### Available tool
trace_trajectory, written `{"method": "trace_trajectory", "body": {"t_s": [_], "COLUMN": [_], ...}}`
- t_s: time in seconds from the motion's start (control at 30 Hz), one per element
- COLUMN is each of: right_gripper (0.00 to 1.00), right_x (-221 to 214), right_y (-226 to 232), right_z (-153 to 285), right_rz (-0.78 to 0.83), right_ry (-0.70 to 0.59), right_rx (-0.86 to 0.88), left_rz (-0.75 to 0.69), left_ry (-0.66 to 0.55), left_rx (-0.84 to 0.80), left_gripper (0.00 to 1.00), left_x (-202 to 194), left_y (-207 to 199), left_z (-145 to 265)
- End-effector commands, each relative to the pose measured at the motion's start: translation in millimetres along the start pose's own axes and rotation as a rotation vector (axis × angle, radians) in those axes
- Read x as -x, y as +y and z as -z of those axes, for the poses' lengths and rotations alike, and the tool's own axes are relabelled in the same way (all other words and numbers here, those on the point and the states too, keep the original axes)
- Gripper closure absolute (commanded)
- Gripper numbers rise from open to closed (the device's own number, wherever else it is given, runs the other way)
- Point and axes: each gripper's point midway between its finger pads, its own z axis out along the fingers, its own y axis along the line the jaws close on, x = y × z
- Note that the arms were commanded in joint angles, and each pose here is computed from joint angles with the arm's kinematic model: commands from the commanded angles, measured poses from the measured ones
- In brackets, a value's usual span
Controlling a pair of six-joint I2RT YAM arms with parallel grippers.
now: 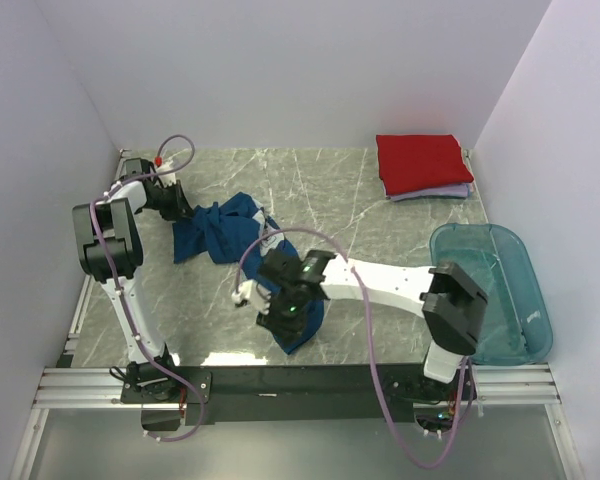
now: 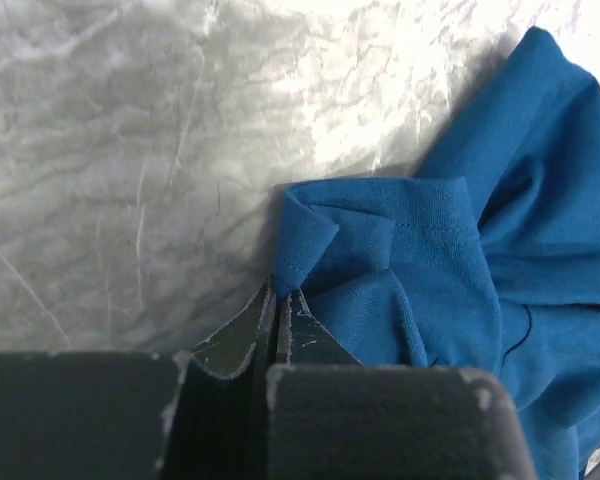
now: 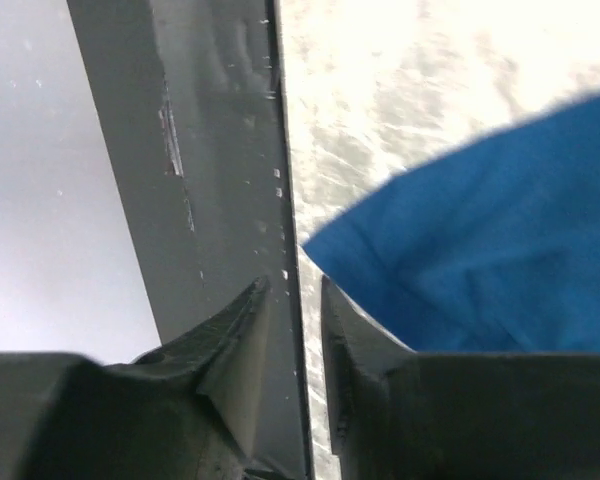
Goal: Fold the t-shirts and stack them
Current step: Flatten the tshirt out
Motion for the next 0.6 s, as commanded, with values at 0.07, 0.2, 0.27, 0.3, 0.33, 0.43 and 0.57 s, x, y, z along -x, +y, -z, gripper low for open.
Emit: {"method": "trace_trajectory", "body": {"t_s": [0.07,0.2,0.27,0.3,0.33,0.43,0.57], "right_gripper": [0.59,0.55,0.52,0.50,0.49,0.48,0.53], "right_x": [-3.1,-8.1,-12.3,-15.2,-16.0,-27.9,-45.9], "right_y": [0.8,0.7,0.1,-2.5,-5.2,-16.1,-29.3], "right_z": [-23.4,-40.3,-48.8,-52.8,-55.3,-63.8,-66.1], "right_rz": [0.029,0.009,-0.014,-0.025,-0.026,-0.021,-0.018], "right_ry": [0.125,0.200,0.235,0.248,0.253,0.298,0.341], "right_rx": [-0.038,-0.050,-0.066,-0.075,-0.094,-0.172,-0.244], "left_rz": [-0.043,-0.044,-0.049,-0.050,-0.052,-0.049,-0.059], "left_ry": [-0.060,-0.062,-0.069,-0.070,-0.073,-0.076,-0.083], "left_rx": [-0.004,-0.007,-0.005,-0.008,-0.008,-0.008,-0.005], "left_gripper": [0.99,0.99,0.99,0.99,0.99,0.99,0.99], "left_x": [10.8,6.0,7.1,7.0,7.5,8.7,12.1], "left_y": [-14.0,-14.7,-15.3,-15.9,-16.4,-17.0,-19.8], "left_z": [21.3,21.3,22.7,22.8,23.5,25.4,29.2]}}
